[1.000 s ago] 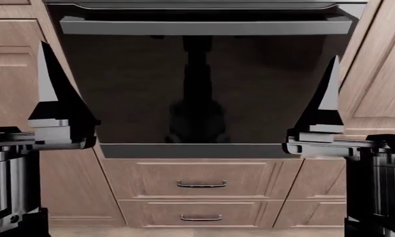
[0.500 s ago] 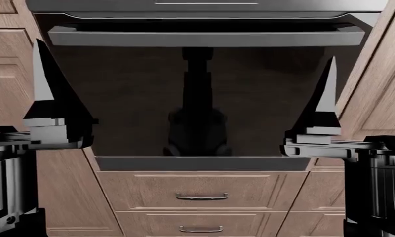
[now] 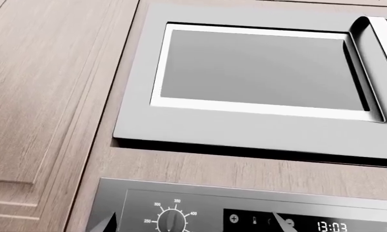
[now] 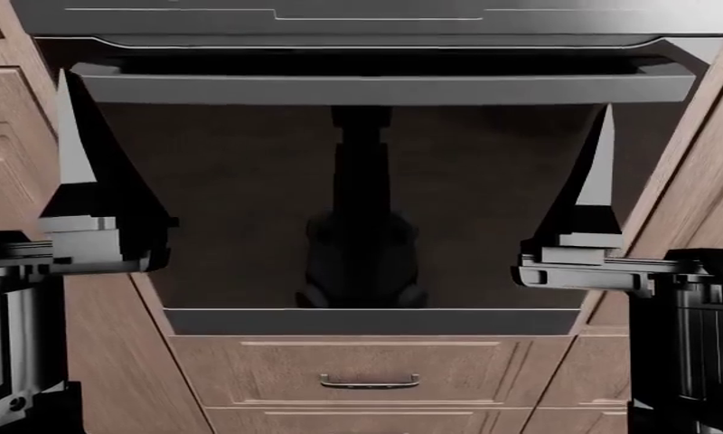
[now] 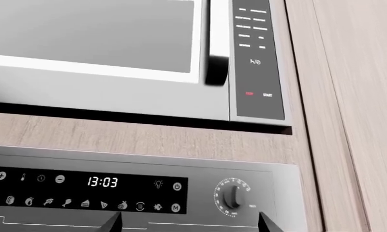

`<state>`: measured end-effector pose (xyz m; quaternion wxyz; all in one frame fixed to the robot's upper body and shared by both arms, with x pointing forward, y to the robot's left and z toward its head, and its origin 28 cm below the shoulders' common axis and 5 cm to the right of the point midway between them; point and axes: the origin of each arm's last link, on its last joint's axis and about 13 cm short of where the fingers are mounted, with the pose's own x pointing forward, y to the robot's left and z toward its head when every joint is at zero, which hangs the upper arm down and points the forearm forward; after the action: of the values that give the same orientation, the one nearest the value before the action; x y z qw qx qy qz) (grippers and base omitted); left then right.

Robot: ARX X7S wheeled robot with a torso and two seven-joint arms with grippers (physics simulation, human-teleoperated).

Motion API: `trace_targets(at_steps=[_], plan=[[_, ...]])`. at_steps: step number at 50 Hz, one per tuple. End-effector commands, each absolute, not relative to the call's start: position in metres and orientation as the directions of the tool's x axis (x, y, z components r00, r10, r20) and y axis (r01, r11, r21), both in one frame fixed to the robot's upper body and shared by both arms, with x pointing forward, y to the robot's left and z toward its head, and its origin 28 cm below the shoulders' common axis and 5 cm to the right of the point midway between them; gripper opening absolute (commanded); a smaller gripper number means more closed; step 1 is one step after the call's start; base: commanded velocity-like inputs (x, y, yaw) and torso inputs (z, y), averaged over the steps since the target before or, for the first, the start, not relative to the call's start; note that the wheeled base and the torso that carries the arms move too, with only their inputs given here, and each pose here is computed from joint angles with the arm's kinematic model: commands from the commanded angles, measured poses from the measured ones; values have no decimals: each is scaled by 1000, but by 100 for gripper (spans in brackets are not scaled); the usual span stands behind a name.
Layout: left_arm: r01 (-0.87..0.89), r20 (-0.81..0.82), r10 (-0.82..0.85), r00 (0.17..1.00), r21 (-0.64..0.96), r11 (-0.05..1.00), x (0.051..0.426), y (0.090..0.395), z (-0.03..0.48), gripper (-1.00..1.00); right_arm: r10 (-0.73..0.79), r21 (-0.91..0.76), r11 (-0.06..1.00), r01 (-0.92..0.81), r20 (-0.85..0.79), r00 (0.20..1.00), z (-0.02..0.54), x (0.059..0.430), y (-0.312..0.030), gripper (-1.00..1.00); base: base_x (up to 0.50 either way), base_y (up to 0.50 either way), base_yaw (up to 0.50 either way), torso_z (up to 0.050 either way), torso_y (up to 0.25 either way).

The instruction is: Preheat the oven by turning the temperature knob.

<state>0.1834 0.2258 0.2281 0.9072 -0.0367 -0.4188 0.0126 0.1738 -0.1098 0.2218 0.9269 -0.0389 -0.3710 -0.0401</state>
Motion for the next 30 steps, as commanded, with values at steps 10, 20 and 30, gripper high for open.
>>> trace_targets(at_steps=[10, 20, 30], plan=[[8, 761, 53, 647, -76, 997, 182, 226, 229, 100, -45, -46, 993, 106, 689, 724, 221, 174, -109, 100, 73, 0, 0, 10, 0], [10, 761, 51, 647, -75, 997, 182, 226, 230, 100, -46, -47, 993, 109, 688, 724, 221, 175, -109, 100, 26, 0, 0, 10, 0], [22, 734, 29, 679, -60, 998, 179, 226, 240, 100, -43, -52, 993, 107, 680, 732, 219, 175, -108, 100, 0, 0, 0, 7, 0]])
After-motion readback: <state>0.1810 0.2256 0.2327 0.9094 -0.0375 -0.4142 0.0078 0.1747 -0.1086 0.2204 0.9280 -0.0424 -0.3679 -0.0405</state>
